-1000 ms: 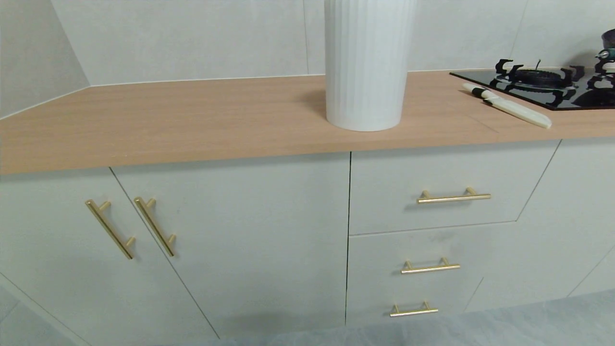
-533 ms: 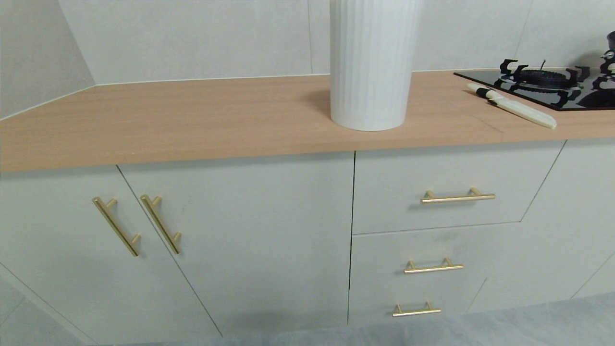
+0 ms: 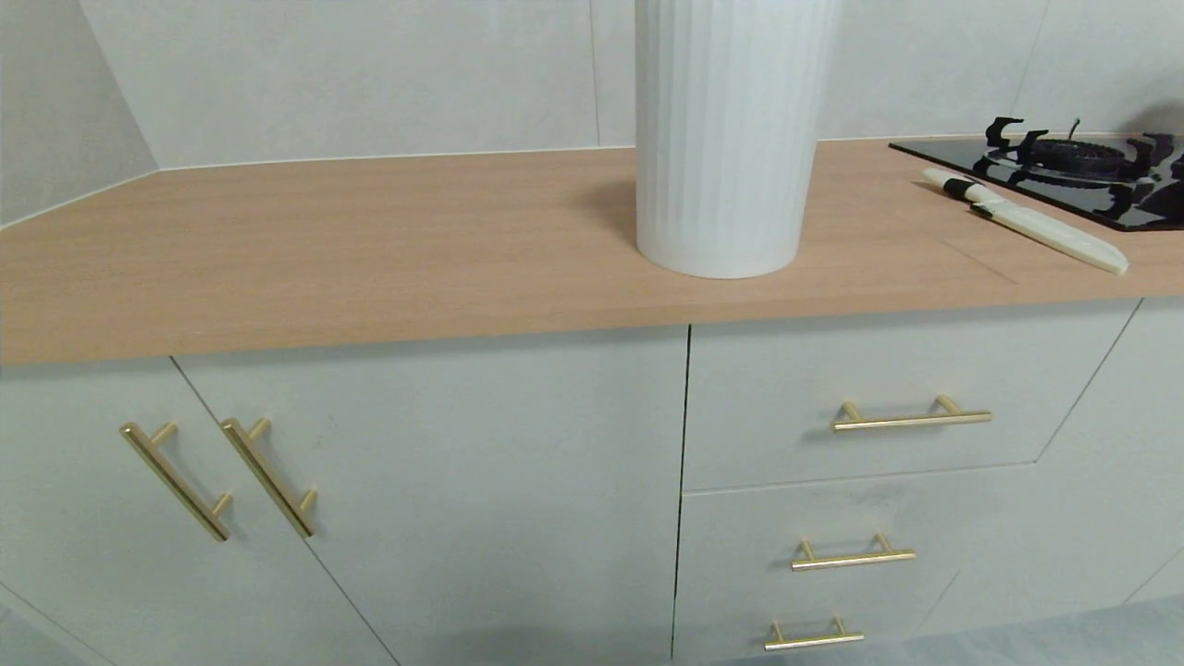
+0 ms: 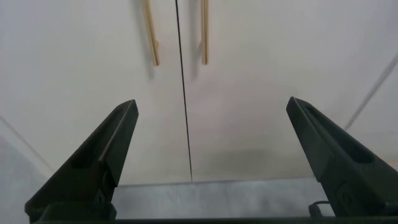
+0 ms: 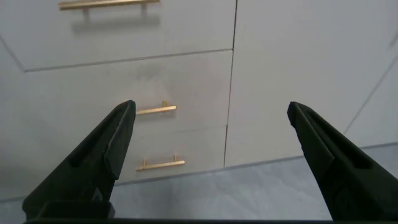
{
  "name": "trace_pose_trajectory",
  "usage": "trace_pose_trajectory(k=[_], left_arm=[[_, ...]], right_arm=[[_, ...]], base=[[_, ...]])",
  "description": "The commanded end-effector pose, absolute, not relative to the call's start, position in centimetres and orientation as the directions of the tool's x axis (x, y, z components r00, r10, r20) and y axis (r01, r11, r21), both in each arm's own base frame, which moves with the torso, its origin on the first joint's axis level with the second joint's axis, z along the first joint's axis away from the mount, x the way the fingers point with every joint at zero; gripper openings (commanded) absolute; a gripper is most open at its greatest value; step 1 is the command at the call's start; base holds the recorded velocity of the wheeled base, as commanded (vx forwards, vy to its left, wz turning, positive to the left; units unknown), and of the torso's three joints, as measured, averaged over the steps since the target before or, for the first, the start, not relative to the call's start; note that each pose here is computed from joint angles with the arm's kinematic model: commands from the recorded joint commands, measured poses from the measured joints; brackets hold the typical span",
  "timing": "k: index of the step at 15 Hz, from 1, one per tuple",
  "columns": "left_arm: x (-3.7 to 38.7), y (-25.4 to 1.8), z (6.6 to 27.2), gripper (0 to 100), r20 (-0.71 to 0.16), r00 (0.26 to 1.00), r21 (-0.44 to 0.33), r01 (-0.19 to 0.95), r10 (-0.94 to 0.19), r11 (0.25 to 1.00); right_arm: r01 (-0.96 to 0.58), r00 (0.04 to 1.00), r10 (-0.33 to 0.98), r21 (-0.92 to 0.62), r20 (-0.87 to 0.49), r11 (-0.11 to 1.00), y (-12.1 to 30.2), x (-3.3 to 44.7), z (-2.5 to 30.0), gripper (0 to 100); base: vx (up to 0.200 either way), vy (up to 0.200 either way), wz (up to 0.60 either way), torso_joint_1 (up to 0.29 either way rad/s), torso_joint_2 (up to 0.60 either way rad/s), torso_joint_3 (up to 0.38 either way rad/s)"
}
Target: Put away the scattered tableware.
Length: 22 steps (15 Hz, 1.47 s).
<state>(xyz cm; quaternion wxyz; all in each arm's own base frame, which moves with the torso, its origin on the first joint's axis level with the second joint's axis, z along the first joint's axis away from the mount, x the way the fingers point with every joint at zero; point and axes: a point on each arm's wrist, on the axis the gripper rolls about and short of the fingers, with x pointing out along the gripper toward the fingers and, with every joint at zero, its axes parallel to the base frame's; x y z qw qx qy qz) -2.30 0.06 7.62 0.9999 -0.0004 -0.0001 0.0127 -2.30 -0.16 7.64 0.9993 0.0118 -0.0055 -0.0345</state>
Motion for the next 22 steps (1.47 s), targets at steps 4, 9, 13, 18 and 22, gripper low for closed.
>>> trace_pose_trajectory(k=[4, 9, 13, 18, 22], left_arm=[[-2.29, 0.07, 7.62, 100, 0.000, 1.000, -0.002, -0.026, 0.026, 1.000], [-2.29, 0.07, 7.62, 100, 0.000, 1.000, -0.002, -0.026, 0.026, 1.000], [-2.29, 0.07, 7.62, 100, 0.000, 1.000, -0.002, -0.026, 0.026, 1.000], [-2.29, 0.07, 7.62, 100, 0.000, 1.000, -0.002, -0.026, 0.026, 1.000], [-2.29, 0.07, 7.62, 100, 0.000, 1.000, -0.002, -0.026, 0.026, 1.000]], right_arm=[[0.069, 0.998, -0.069, 0.022, 0.009, 0.997, -0.16, -2.29, 7.64, 100], [0.069, 0.998, -0.069, 0.024, 0.009, 0.997, -0.16, -2.29, 7.64, 100], [0.069, 0.998, -0.069, 0.024, 0.009, 0.997, -0.16, -2.29, 7.64, 100], [0.069, 0.998, -0.069, 0.024, 0.009, 0.997, -0.16, -2.29, 7.64, 100], [0.069, 0.998, -0.069, 0.024, 0.009, 0.997, -0.16, -2.29, 7.64, 100]], base=[[0.000, 0.000, 0.00, 0.000, 0.00, 0.000], [0.000, 0.000, 0.24, 0.001, 0.00, 0.001], [0.000, 0.000, 0.00, 0.000, 0.00, 0.000], [0.000, -0.040, 0.00, 0.001, 0.00, 0.000], [0.000, -0.200, 0.00, 0.002, 0.00, 0.002]])
